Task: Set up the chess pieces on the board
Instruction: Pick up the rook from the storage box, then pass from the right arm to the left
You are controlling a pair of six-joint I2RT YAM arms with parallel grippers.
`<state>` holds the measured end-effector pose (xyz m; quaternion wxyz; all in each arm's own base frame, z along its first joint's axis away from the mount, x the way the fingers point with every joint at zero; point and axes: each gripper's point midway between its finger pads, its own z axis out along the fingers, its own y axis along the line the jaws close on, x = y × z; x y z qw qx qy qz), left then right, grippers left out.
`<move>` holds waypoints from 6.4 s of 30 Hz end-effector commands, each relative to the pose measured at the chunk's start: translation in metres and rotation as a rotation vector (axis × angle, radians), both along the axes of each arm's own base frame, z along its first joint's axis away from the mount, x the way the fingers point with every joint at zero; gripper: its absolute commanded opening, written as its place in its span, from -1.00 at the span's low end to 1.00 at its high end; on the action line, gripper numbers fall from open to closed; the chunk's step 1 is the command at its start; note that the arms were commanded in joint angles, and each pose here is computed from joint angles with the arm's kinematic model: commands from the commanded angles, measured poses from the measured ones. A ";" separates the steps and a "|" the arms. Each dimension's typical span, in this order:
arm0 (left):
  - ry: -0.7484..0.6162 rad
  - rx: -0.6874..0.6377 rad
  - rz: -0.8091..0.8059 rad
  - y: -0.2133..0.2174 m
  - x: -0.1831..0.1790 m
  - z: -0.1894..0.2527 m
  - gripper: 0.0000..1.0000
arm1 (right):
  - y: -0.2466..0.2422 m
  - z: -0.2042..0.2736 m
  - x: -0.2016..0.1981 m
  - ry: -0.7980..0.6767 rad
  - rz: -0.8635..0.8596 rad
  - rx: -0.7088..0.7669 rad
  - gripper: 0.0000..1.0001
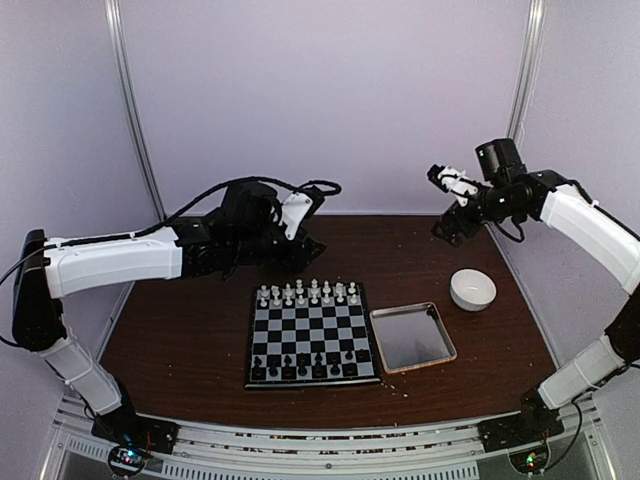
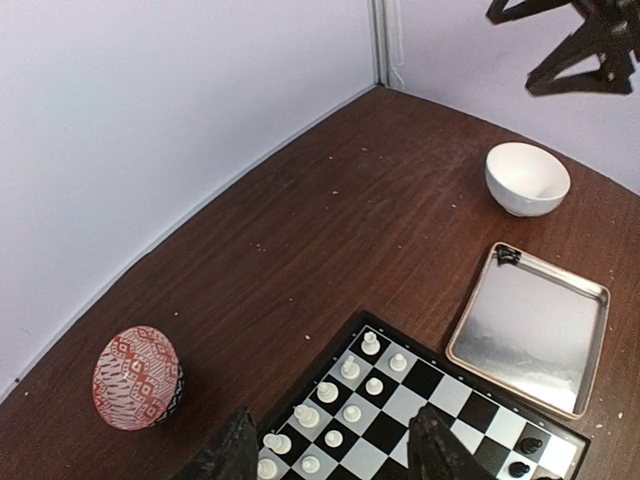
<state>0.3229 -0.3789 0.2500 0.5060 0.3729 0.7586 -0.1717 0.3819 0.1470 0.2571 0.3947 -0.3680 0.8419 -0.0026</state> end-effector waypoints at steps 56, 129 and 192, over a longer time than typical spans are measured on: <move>0.056 -0.075 0.114 0.016 0.012 -0.009 0.17 | 0.010 -0.230 -0.064 0.810 -0.046 -0.302 0.01; -0.122 -0.016 -0.438 -0.032 -0.084 -0.021 0.03 | 0.042 -0.244 -0.105 0.778 0.211 -0.397 -0.76; -0.559 0.156 -0.955 -0.156 -0.151 -0.095 -0.30 | 0.126 -0.113 -0.201 1.134 0.820 0.238 -1.00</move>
